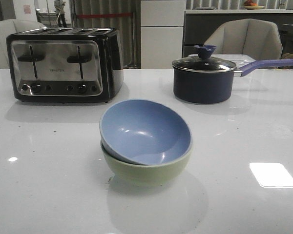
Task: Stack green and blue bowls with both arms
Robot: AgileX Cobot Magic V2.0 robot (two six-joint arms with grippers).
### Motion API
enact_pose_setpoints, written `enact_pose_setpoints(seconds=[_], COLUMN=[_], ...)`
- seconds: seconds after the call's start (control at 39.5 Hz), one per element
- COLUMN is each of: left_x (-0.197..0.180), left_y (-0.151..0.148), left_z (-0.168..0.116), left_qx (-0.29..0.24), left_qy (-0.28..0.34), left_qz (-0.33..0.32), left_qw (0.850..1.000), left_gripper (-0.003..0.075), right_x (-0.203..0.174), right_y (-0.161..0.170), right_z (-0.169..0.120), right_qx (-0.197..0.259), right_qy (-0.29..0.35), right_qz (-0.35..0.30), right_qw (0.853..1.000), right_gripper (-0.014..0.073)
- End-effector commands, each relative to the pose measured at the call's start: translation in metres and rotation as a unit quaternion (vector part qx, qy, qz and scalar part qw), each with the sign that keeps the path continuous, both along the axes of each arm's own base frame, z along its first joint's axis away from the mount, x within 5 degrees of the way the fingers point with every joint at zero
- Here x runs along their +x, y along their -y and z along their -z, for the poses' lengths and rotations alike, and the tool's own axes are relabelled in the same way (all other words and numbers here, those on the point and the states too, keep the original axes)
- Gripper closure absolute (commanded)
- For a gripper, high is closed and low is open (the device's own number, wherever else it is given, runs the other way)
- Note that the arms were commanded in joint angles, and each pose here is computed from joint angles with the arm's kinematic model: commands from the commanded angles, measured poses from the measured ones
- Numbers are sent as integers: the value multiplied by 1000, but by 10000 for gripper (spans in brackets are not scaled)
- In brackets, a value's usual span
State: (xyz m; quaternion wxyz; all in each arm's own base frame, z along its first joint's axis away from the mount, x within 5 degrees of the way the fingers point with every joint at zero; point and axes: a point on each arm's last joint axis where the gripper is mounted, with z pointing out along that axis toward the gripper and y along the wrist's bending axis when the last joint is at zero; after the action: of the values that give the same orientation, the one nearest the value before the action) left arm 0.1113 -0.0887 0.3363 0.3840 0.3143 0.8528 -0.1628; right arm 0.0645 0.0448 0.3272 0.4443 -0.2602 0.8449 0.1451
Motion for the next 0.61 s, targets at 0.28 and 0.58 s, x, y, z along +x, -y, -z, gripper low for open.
enact_pose_setpoints(seconds=[0.28,0.58], left_x=[-27,-24], left_y=[-18,-20], left_z=[1,1], left_qx=[-61,-39], left_qy=[80,97], left_qz=[-6,-9], left_qw=[995,994], left_gripper=[209,209], right_x=[3,3], right_y=[-1,0], right_z=[-13,-12], right_qx=[22,17], right_qy=[37,35], right_qz=[6,6], right_qw=[999,999], right_gripper=[148,148])
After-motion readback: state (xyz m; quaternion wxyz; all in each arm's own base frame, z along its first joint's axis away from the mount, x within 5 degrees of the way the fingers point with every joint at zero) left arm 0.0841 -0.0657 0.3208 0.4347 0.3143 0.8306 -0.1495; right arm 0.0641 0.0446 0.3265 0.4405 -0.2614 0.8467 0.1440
